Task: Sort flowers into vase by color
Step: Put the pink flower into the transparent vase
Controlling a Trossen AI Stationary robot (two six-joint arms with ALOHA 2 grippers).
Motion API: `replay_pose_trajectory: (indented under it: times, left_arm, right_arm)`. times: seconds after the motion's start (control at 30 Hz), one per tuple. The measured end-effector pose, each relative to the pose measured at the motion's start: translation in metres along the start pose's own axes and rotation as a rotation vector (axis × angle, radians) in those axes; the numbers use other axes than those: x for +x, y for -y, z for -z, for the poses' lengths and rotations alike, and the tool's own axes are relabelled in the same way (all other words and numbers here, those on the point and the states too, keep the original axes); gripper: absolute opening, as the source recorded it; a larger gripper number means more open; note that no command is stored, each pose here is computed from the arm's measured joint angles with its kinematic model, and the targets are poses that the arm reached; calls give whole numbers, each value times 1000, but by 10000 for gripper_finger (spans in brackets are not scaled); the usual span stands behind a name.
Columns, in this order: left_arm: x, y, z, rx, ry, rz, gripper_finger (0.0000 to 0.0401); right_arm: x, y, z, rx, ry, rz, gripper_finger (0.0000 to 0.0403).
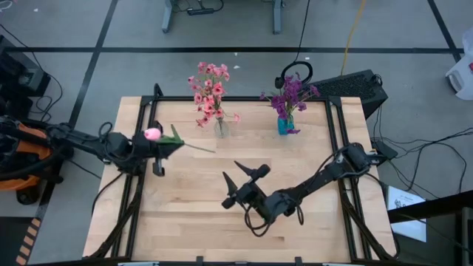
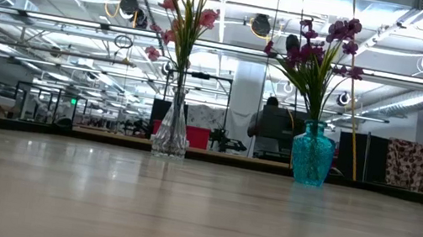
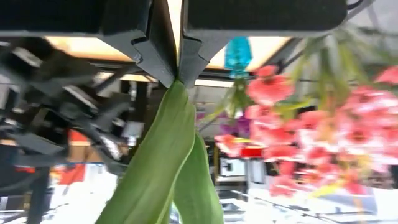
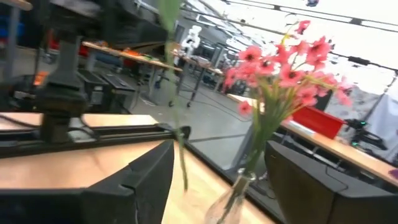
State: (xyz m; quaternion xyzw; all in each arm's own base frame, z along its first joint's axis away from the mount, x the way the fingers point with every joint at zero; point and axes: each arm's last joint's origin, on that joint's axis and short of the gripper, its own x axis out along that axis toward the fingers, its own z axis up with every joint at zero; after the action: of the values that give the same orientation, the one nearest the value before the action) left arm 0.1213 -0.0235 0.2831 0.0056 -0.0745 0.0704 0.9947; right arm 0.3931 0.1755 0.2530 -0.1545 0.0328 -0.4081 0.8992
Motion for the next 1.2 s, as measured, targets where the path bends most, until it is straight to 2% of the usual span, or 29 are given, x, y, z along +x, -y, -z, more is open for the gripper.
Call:
replay_pose_trajectory:
  times: [0.27, 0.43, 0.5, 0.73, 0.87, 0.97, 1.1, 1.2]
  left_arm:
    - [-18, -19, -8, 51, 37, -193, 12]
    - [-17, -26, -16, 98, 105, -282, 12]
    - [-15, -29, -17, 111, 121, -310, 12]
    - [-8, -36, -14, 143, 97, -384, 12]
    - [-1, -38, -11, 94, 92, -346, 12]
    - [4, -41, -7, 69, 66, -368, 12]
    - [9, -44, -3, 80, 41, -393, 12]
    - [12, -45, -2, 83, 35, -397, 12]
  right_arm:
    - [-5, -12, 20, 52, -52, -100, 242]
    - [14, -15, 41, 131, -138, -235, 242]
    - [26, -15, 52, 150, -174, -256, 242]
    - [74, -19, 101, 245, -227, -108, 242]
    - [99, -22, 138, 313, -226, -30, 242]
    - [113, -24, 159, 341, -194, -1, 242]
    - [126, -22, 178, 362, -153, 33, 242]
    - [130, -19, 178, 353, -121, 73, 242]
